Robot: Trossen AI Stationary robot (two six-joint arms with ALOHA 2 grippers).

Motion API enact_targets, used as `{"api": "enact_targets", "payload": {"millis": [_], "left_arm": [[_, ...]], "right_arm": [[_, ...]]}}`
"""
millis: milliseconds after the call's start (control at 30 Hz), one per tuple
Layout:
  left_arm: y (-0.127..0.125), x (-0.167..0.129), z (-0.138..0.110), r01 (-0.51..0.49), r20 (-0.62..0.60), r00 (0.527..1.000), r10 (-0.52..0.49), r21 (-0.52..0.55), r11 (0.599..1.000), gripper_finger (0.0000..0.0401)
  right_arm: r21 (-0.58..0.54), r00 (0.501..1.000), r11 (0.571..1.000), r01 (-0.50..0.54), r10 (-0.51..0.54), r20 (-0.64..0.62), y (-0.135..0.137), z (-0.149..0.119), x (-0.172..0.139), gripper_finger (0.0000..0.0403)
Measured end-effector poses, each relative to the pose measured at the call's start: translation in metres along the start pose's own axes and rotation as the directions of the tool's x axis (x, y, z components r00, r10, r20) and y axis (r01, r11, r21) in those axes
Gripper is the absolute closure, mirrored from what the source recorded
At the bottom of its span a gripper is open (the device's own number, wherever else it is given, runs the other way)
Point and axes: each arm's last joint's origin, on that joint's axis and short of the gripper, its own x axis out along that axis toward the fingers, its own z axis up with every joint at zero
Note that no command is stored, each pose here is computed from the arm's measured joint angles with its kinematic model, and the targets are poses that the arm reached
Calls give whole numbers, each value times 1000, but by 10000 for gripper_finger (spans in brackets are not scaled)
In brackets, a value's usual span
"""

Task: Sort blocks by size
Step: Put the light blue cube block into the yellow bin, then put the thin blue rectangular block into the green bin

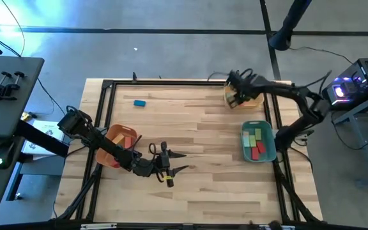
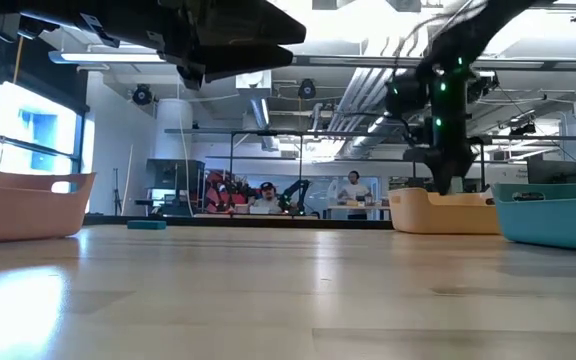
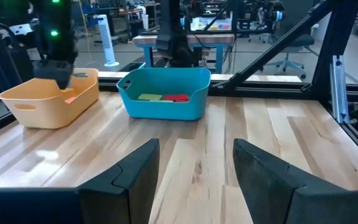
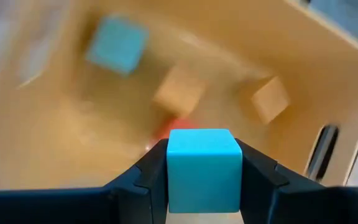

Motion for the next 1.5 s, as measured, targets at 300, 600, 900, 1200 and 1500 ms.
{"api": "enact_targets", "payload": {"millis": [300, 600, 900, 1200, 1500], "left_arm": [[0, 0, -2, 0, -17, 1000, 0, -25, 1000, 208], [0, 0, -2, -2, -17, 1000, 2, -29, 1000, 208], [21, -7, 3, -252, -106, 964, 243, -79, 965, 208], [130, -16, 23, -515, -427, 792, 435, -86, 853, 208], [245, -40, 12, -641, -762, 491, 423, 13, 767, 208]], "right_arm": [[72, 1000, 997, -15, 17, -15, -34, 19, 29, 244], [3, 998, 998, 67, -67, 3, -42, 14, 16, 168], [-122, 937, 992, -28, 69, 344, -17, -7, -67, 164], [-438, 654, 867, -238, 477, 588, 74, -47, -137, 164], [-776, 709, 625, -88, 587, 392, 163, -104, -94, 163]]}}
